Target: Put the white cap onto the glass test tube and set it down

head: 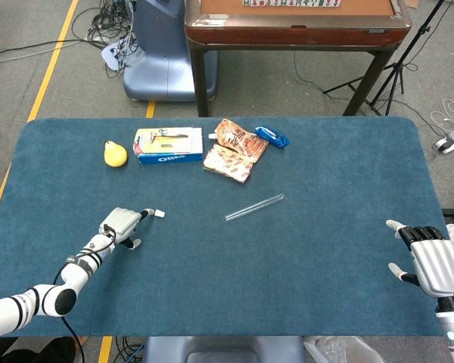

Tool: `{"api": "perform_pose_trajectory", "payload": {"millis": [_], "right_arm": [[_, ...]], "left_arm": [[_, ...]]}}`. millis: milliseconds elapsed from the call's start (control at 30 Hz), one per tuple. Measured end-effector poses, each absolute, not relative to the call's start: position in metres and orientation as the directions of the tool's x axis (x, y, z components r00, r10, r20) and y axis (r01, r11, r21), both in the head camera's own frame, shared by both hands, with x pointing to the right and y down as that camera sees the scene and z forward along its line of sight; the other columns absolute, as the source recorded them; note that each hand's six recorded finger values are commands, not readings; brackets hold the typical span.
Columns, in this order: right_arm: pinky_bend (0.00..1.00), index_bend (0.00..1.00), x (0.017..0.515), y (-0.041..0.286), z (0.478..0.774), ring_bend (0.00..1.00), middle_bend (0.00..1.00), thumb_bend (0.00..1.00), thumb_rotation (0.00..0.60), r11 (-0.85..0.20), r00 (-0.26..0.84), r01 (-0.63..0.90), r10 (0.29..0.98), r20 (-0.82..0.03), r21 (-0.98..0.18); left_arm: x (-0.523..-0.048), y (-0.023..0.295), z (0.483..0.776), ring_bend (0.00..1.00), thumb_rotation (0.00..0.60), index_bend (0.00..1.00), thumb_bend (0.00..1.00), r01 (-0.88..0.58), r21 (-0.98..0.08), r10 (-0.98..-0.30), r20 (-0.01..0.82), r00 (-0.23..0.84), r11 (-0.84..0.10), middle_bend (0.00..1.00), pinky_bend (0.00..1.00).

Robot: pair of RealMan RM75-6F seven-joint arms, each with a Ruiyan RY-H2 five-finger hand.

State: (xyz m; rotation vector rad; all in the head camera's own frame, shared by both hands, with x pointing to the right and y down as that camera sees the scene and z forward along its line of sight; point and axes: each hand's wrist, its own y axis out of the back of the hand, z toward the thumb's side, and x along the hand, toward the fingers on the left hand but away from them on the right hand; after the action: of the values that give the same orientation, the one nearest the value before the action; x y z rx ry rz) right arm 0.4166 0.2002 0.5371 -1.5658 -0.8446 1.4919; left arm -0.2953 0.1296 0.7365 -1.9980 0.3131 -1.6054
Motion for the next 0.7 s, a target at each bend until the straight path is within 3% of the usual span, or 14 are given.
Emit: {"api": "perform_pose_trajectory", "payload": {"millis": [700], "right_arm": [[0.33, 0.25, 0.426, 0.205, 0.534, 0.41, 0.4, 0.13, 0.6, -0.455, 0.059, -0.039, 0.888, -0.457, -0.89]], "left_arm": [[-0.264, 0.13, 0.728, 1.0, 0.6, 0.13, 0.29, 0.186, -0.563, -0.49, 0.809, 0.325, -0.805, 0.98, 1.0]]}}
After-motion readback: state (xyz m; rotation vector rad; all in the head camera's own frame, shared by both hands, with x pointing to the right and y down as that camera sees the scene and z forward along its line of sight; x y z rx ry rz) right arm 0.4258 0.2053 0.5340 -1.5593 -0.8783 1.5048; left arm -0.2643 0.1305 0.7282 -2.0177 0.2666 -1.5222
